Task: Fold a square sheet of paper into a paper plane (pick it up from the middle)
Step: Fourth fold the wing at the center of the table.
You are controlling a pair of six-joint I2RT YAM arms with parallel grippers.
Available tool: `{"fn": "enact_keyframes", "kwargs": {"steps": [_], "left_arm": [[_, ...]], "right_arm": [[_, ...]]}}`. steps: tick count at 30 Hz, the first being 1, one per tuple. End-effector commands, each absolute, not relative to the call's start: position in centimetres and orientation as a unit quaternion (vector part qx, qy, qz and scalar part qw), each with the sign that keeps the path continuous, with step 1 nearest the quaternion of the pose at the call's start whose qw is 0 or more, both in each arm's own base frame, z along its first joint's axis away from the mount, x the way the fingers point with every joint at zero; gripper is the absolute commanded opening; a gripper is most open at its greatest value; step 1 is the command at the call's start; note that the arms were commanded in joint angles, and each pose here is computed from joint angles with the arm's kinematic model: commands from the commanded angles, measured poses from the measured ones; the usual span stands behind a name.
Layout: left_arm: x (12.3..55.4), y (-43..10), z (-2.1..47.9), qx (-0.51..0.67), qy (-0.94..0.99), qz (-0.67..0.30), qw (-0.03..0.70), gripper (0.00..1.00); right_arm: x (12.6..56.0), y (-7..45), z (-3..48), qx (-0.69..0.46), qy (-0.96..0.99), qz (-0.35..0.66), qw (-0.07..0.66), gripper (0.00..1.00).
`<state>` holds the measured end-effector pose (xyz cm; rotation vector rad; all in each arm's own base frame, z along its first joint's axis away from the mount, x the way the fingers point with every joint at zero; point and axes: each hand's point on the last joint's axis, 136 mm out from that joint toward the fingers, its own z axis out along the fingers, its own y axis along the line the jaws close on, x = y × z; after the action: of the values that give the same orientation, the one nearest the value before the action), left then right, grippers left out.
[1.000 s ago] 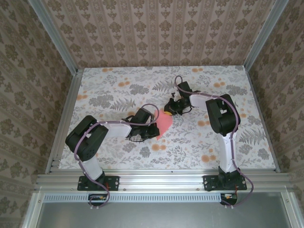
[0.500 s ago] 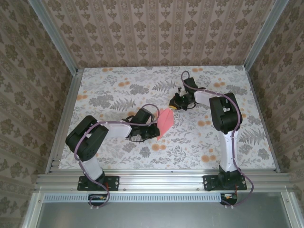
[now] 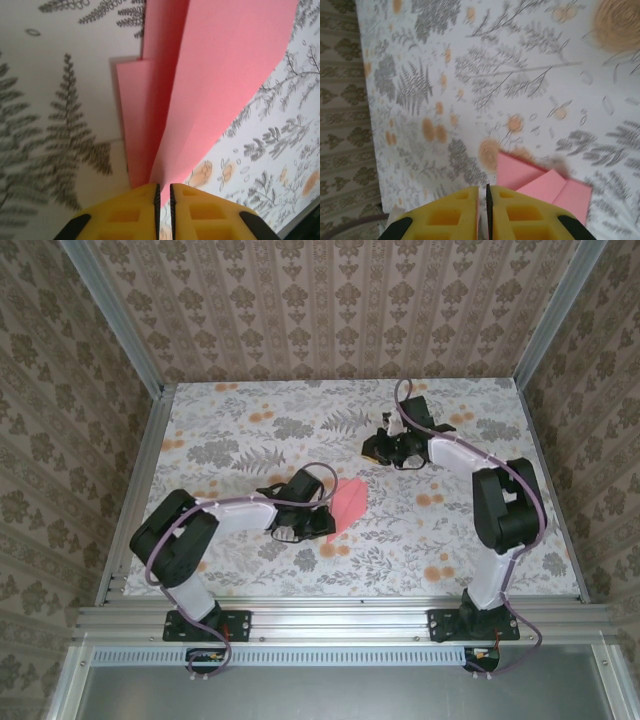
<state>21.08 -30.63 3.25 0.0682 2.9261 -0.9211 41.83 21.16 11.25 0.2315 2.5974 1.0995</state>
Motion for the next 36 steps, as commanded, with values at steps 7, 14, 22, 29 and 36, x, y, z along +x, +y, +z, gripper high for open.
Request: {"fn": "enact_keyframes", "kwargs": {"steps": [7,14,22,29,36], "left_arm": [[22.0,-27.5,8.6,0.005,0.954,-0.277,0.113,0.20],[22.5,-26.6,8.9,-0.001,0.952,-0.282,0.122,0.20],[23.8,-29.2,8.3,0.029,0.951,-0.291,0.100,0.20],[24.6,-31.7,7.3,0.057,0.954,-0.282,0.082,0.20],[24.6,-32.3,5.6,0.079,0.968,-0.229,0.071,0.17]], "right_arm": [[35.7,26.2,5.9,0.070,0.909,0.403,0.078,0.14],[34.7,27.2,2.4,0.072,0.920,0.383,0.046,0.14],[34.0,26.8,1.3,0.073,0.927,0.368,0.032,0.15],[34.5,25.5,6.7,0.064,0.919,0.378,0.091,0.24],[32.0,20.6,5.9,0.112,0.928,0.340,0.107,0.31]]}}
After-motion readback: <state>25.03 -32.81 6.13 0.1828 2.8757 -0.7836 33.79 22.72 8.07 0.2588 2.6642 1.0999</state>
